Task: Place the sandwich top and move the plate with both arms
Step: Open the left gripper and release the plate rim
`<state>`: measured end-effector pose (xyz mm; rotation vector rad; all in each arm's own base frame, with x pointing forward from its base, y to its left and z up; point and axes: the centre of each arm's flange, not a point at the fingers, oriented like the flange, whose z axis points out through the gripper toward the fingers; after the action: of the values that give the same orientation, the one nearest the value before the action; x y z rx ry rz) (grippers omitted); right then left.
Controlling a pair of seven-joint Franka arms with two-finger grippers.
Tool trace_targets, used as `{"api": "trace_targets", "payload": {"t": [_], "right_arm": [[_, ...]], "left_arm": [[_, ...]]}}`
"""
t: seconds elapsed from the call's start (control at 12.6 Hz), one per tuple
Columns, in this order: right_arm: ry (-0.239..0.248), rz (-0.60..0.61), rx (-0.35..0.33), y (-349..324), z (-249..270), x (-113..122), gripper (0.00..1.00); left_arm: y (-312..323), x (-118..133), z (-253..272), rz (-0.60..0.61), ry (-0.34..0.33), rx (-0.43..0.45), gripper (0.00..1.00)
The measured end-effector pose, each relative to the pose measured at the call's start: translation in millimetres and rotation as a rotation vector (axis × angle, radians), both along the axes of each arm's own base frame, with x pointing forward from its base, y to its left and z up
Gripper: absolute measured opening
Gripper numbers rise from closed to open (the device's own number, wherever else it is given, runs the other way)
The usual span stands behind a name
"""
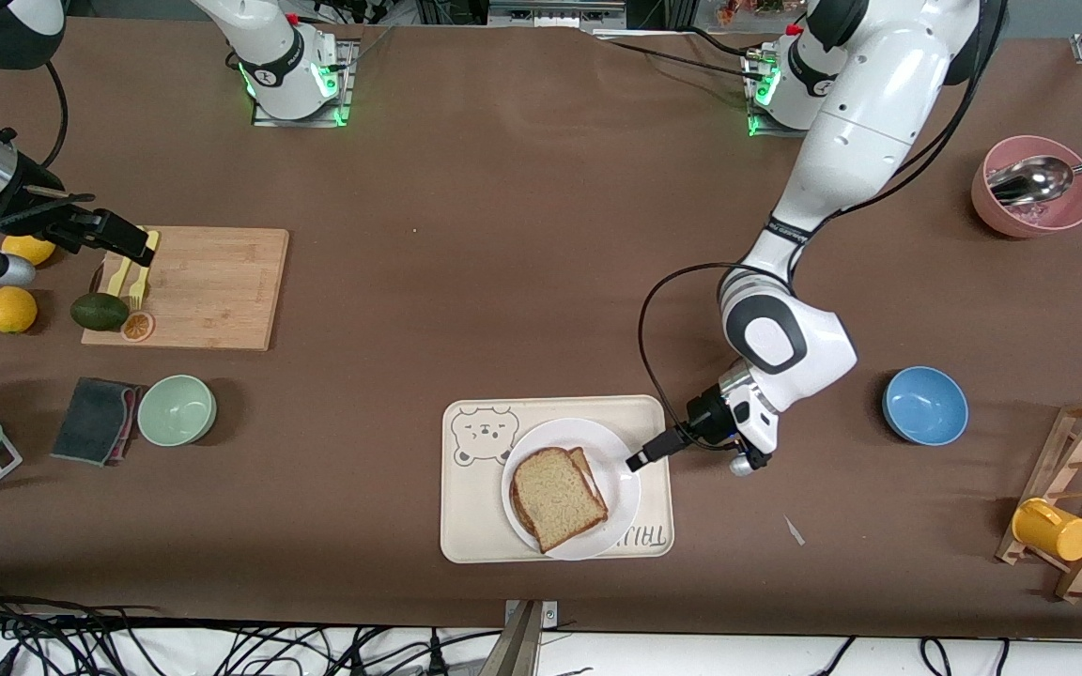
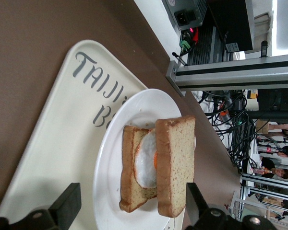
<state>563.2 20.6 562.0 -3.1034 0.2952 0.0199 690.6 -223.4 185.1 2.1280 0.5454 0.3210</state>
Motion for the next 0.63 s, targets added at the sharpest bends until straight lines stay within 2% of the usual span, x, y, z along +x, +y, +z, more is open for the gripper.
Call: {"api": "trace_targets", "payload": {"t": [0.47,0.63], "right_arm": [[0.000,0.001,0.000,0.3,0.0,0.0,1.00],[0.000,0.001,0.000,0.3,0.0,0.0,1.00]], "left_arm": [[53.3,10.0,6.4,-0.091,-0.007,0.112,1.00],[65.2,10.5,10.7,-0.169,0.027,0.142,1.00]]}}
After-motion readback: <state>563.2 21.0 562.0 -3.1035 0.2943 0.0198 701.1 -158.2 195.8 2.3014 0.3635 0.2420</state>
